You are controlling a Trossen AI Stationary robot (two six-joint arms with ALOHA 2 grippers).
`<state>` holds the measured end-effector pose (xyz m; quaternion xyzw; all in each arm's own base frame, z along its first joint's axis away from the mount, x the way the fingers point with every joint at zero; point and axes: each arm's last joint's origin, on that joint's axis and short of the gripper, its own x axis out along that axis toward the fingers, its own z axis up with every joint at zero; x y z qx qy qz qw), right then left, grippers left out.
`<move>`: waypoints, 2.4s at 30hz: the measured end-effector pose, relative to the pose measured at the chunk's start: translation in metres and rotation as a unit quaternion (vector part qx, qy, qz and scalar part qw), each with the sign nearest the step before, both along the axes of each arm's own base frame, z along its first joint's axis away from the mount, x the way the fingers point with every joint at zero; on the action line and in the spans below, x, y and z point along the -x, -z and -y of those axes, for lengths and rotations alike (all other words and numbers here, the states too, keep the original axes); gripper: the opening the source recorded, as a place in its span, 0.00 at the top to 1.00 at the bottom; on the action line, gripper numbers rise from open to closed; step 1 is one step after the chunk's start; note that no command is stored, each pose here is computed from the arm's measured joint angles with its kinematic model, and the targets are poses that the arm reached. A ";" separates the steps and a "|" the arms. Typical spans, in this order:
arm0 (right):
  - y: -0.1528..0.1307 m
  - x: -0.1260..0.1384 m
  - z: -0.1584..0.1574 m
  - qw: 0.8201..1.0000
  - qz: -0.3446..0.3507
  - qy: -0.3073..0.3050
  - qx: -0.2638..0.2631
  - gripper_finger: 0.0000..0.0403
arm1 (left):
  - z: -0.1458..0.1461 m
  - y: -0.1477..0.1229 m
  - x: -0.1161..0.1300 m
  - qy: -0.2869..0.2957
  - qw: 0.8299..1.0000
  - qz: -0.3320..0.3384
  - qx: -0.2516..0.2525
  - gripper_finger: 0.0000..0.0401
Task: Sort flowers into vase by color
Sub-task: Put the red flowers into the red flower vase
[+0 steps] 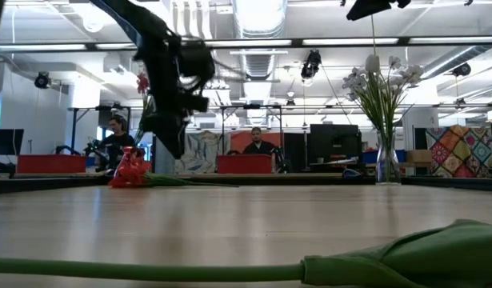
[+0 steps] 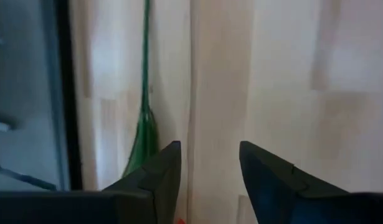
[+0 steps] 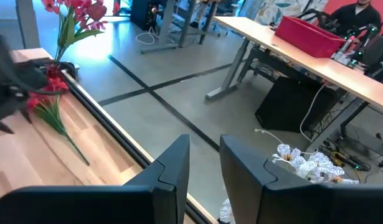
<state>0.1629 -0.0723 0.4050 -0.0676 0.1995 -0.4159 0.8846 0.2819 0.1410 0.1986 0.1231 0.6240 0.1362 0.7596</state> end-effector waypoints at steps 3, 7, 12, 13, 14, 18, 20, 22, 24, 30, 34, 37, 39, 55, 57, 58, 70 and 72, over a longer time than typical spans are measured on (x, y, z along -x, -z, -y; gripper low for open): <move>0.002 0.000 0.000 1.000 -0.008 0.000 -0.003 0.81 | -0.021 0.011 0.000 -0.013 1.000 -0.016 0.020 0.65; 0.003 0.000 0.000 1.000 -0.011 0.000 -0.004 0.81 | -0.044 0.016 0.001 -0.034 0.999 -0.025 0.019 0.65; 0.004 -0.001 0.000 1.000 -0.009 -0.009 -0.009 0.81 | -0.061 0.028 0.005 -0.042 0.997 -0.050 0.034 0.63; 0.004 -0.001 0.000 1.000 -0.006 -0.015 -0.013 0.81 | -0.062 0.031 0.005 -0.040 0.997 -0.060 0.038 0.63; 0.004 -0.001 -0.001 1.000 -0.004 -0.019 -0.016 0.81 | -0.064 0.035 0.006 -0.038 0.996 -0.067 0.042 0.63; 0.004 -0.002 -0.001 0.999 -0.002 -0.032 -0.022 0.82 | -0.067 0.046 0.005 -0.023 0.995 -0.087 0.045 0.63; 0.004 -0.002 -0.001 0.999 -0.002 -0.033 -0.022 0.83 | -0.069 0.051 0.005 -0.019 0.994 -0.095 0.042 0.64; 0.004 -0.002 -0.001 0.999 -0.002 -0.032 -0.022 0.83 | -0.072 0.056 0.004 -0.022 0.994 -0.104 0.037 0.65; 0.004 -0.002 -0.001 0.999 -0.002 -0.033 -0.023 0.83 | -0.075 0.057 0.003 -0.023 0.993 -0.111 0.033 0.69; 0.005 -0.003 -0.003 0.998 0.001 -0.060 -0.033 0.84 | -0.072 0.054 0.007 -0.009 0.990 -0.128 0.061 0.92; 0.006 -0.007 -0.005 0.997 -0.001 -0.074 -0.037 0.85 | -0.065 0.038 0.011 -0.016 0.990 -0.111 0.082 0.97; 0.009 -0.013 -0.007 0.996 -0.010 -0.085 -0.040 0.87 | -0.056 0.027 0.014 -0.021 0.990 -0.095 0.101 0.98; 0.013 -0.019 -0.009 0.994 -0.022 -0.094 -0.042 0.87 | -0.048 0.016 0.015 -0.021 0.991 -0.067 0.117 1.00; 0.071 -0.101 -0.058 0.972 -0.158 -0.170 -0.021 0.87 | 0.001 -0.005 0.066 -0.064 0.996 -0.014 0.069 0.94; 0.075 -0.107 -0.059 0.972 -0.159 -0.175 -0.018 0.87 | 0.001 0.007 0.071 -0.072 0.996 -0.033 0.041 0.89; 0.076 -0.110 -0.059 0.972 -0.156 -0.175 -0.017 0.87 | 0.001 0.012 0.073 -0.074 0.996 -0.042 0.027 0.86; 0.085 -0.124 -0.060 0.970 -0.162 -0.182 -0.013 0.87 | -0.029 0.034 0.058 -0.071 0.993 -0.081 -0.039 0.51; 0.086 -0.124 -0.060 0.970 -0.163 -0.182 -0.013 0.87 | -0.038 0.040 0.054 -0.074 0.992 -0.094 -0.032 0.49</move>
